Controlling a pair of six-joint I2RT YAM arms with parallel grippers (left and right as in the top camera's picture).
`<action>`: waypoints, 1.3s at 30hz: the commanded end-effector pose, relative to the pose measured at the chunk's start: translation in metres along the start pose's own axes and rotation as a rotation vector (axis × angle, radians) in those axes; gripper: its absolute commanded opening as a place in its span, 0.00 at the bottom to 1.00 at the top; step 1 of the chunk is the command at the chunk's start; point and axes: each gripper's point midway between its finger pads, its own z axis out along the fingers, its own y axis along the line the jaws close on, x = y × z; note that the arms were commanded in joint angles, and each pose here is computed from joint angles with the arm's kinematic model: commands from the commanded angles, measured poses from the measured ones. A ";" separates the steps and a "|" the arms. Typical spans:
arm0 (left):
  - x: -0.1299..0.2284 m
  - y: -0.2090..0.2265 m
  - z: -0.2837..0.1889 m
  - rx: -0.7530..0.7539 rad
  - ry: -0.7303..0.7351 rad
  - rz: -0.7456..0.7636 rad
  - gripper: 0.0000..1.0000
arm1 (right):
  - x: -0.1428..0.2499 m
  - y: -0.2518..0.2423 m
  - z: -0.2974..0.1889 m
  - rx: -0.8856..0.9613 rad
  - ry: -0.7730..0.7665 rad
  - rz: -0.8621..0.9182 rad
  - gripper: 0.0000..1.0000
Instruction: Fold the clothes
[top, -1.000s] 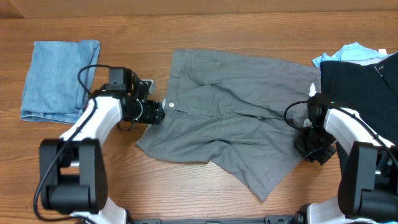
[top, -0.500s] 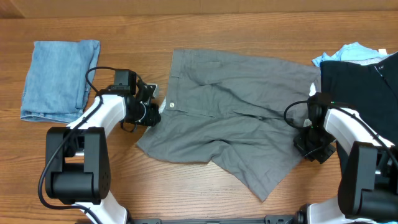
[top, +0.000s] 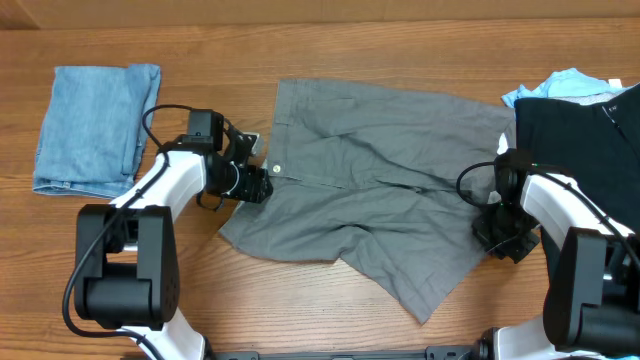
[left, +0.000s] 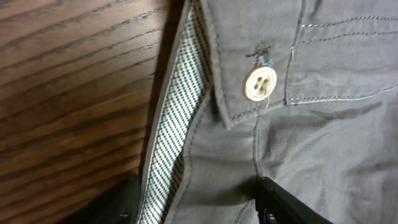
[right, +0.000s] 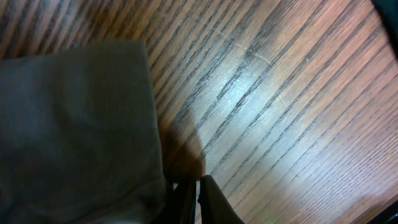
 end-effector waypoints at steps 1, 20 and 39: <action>0.022 -0.008 0.019 -0.009 0.087 0.056 0.59 | -0.001 0.001 -0.001 -0.008 -0.008 -0.001 0.08; 0.011 0.076 -0.008 -0.575 0.040 -0.116 0.11 | 0.000 0.003 -0.001 -0.021 -0.002 -0.009 0.04; -0.042 0.075 -0.091 -0.417 -0.190 -0.443 0.82 | -0.031 0.096 -0.095 -0.470 -0.083 -0.402 0.16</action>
